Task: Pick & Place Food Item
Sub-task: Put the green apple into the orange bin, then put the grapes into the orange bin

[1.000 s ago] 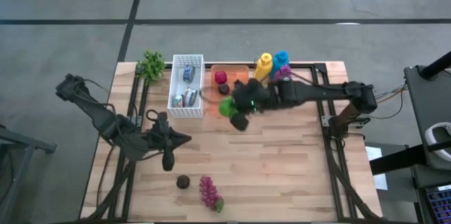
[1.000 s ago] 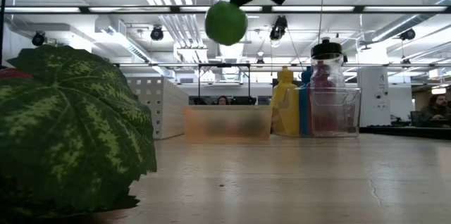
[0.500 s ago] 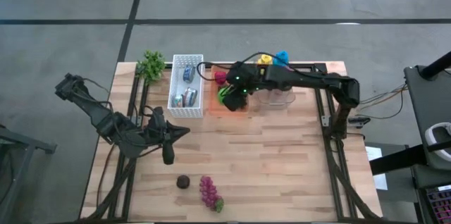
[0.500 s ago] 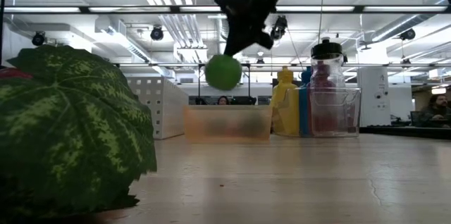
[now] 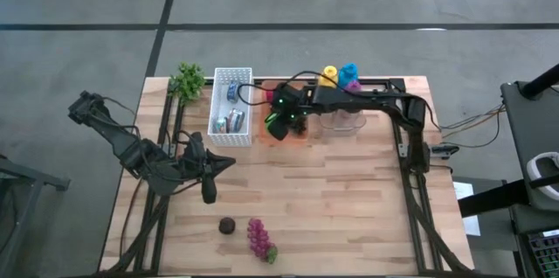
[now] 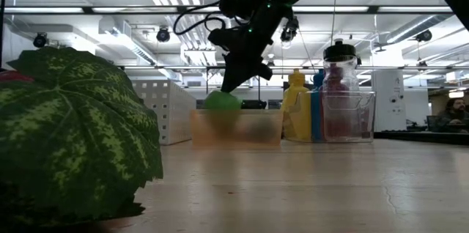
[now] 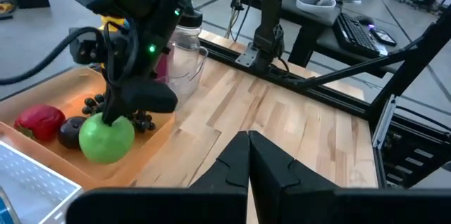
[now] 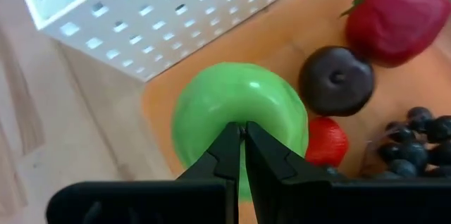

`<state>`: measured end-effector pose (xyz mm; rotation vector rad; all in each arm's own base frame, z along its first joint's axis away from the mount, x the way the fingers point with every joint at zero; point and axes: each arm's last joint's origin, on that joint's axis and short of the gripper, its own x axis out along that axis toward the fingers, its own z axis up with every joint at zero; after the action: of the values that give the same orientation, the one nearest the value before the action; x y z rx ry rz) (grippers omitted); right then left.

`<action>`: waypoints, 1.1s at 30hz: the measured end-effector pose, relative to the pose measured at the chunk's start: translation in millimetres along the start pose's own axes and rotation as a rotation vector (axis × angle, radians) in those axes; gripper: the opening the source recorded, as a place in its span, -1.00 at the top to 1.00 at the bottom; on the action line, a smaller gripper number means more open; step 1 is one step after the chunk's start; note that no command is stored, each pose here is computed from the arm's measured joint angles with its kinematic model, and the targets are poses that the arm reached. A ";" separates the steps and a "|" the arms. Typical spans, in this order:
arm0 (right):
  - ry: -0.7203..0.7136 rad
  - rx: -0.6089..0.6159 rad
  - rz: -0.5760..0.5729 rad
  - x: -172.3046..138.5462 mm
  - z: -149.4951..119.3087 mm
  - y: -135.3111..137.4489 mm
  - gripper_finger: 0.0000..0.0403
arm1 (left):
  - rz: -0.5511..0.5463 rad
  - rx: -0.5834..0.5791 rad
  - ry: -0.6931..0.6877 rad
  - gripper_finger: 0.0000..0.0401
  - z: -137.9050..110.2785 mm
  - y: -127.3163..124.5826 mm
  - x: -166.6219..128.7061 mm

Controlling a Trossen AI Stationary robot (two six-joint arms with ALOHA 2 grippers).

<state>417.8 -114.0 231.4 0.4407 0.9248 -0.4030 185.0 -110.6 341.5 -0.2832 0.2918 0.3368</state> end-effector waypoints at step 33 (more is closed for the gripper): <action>-0.086 -0.007 0.056 -44.8 8.0 8.1 0.43 | 0.004 0.007 0.003 0.97 -0.8 0.4 0.5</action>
<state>403.1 -105.0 274.4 0.4386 0.8282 -0.3647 185.1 -110.4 340.5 -0.2761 0.2969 0.3388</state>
